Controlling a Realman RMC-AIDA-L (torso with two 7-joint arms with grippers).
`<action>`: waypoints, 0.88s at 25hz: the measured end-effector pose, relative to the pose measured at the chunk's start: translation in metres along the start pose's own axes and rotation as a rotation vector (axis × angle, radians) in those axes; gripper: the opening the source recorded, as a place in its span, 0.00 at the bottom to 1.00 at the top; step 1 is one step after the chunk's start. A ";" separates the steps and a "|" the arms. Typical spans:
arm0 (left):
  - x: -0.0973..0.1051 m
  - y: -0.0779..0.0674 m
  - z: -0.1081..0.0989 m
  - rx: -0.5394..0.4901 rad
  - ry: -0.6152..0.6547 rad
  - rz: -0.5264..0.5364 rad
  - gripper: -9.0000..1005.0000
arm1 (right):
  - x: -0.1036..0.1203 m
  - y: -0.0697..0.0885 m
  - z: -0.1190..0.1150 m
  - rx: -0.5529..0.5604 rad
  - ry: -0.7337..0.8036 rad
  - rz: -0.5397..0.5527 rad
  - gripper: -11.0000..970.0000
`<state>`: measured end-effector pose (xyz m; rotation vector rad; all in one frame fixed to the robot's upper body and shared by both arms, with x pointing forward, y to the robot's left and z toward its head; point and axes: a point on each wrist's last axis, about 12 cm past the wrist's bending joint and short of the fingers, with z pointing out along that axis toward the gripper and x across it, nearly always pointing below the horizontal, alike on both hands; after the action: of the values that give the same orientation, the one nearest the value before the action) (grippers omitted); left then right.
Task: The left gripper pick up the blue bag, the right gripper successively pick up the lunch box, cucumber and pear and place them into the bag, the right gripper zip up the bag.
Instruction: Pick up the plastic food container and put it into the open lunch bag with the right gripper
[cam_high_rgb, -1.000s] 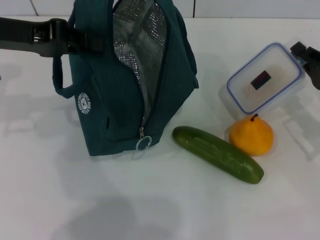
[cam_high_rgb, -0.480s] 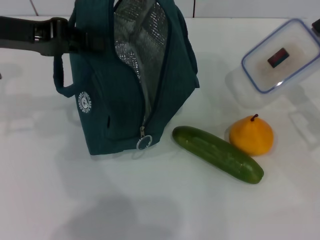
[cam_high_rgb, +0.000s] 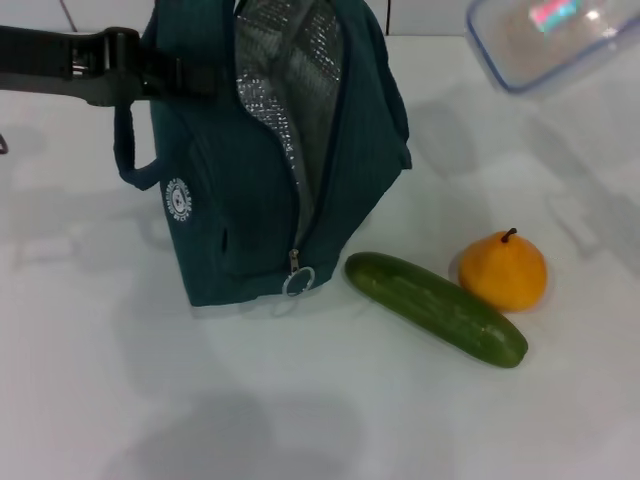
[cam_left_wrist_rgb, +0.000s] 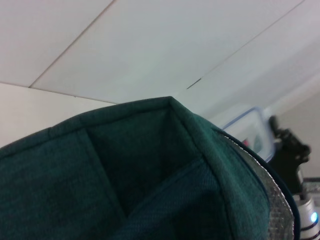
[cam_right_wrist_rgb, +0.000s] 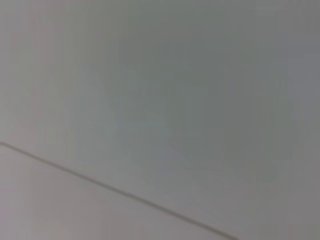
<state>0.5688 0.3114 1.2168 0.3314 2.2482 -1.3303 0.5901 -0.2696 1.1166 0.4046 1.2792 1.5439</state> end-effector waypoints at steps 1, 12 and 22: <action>0.000 0.000 0.001 0.001 0.004 -0.001 0.05 | 0.001 0.003 0.006 -0.025 0.008 0.008 0.13; 0.006 0.002 0.018 0.014 0.058 -0.019 0.05 | 0.008 0.034 0.050 -0.233 0.088 0.069 0.16; 0.011 0.009 0.033 -0.016 0.080 -0.022 0.05 | 0.035 0.048 0.092 -0.267 0.260 0.069 0.18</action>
<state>0.5736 0.2862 1.1914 0.3603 2.3334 -1.3315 0.6239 -0.1871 1.1803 0.0786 1.2415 1.8434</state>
